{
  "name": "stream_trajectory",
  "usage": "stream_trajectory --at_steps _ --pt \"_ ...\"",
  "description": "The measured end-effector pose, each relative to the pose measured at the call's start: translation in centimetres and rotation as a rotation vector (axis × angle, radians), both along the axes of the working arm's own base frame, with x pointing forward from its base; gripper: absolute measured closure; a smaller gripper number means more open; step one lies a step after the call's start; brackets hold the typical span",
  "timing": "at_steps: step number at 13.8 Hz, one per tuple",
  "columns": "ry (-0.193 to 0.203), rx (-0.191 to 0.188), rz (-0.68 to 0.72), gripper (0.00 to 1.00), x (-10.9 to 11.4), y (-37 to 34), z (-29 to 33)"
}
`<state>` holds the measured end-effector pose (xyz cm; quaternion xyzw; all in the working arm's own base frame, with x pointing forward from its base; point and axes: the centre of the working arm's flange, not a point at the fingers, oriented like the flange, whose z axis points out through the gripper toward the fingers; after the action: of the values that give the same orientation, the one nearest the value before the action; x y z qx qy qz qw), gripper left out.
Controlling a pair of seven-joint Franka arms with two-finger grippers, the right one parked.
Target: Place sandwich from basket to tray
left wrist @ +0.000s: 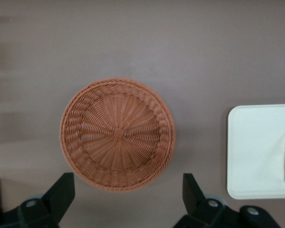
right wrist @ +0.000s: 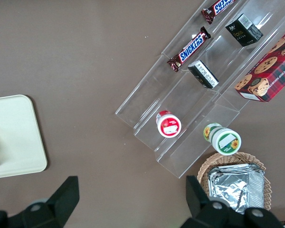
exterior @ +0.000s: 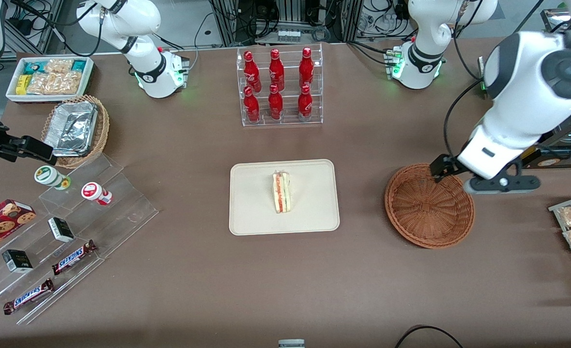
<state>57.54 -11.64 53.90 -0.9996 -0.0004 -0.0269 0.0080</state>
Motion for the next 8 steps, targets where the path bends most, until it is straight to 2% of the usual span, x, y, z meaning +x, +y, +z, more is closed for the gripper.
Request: stream_trajectory --at_steps 5,8 --pt "0.002 -0.002 0.034 0.0 -2.9 4.3 4.3" --pt "0.026 -0.014 0.07 0.0 -3.1 6.2 4.2"
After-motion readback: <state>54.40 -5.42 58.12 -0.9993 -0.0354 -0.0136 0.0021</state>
